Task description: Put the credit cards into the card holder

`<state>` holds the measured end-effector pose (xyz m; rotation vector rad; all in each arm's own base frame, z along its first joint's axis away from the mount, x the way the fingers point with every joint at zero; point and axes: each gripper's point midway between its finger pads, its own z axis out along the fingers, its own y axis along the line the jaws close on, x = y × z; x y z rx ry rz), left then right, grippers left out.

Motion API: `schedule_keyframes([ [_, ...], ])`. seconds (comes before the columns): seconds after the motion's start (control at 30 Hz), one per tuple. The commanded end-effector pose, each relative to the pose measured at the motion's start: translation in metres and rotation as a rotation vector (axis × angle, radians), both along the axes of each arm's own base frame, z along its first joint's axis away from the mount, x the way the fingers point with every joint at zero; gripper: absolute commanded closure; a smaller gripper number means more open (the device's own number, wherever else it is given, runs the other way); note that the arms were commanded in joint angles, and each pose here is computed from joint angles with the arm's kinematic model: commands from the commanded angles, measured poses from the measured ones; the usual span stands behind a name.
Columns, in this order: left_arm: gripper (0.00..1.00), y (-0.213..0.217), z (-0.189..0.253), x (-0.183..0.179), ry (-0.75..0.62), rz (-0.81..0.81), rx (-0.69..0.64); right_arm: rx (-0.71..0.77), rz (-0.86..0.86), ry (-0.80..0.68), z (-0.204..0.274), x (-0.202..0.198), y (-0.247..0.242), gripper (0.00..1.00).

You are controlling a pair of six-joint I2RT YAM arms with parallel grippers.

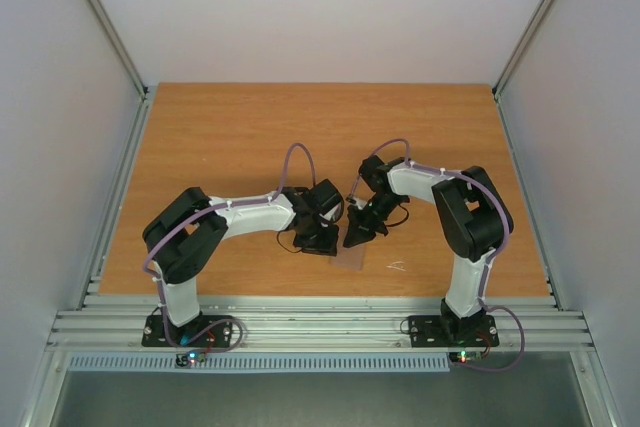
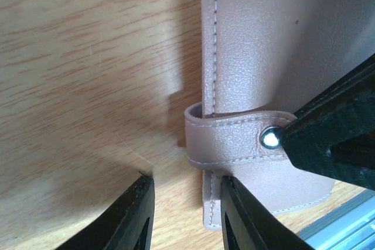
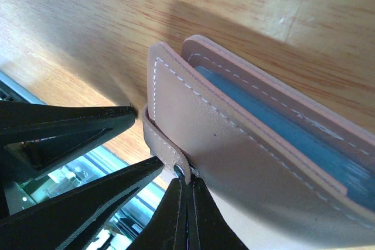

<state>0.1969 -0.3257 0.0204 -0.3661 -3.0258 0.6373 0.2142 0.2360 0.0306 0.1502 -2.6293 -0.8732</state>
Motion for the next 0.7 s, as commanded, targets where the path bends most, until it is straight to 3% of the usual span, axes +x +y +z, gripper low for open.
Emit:
schedule_keyframes([
  [0.0,0.67,0.015,-0.02,0.002,-0.013,0.018,0.096,-0.154,0.043,-0.002,-0.033,-0.007,-0.023,0.99],
  [0.4,0.67,0.012,-0.011,0.005,-0.024,0.022,0.075,-0.369,0.068,0.023,-0.072,-0.02,-0.057,0.99],
  [0.67,0.67,0.011,0.015,0.012,-0.08,0.017,0.057,-0.324,0.067,-0.001,-0.06,-0.015,-0.049,0.95],
])
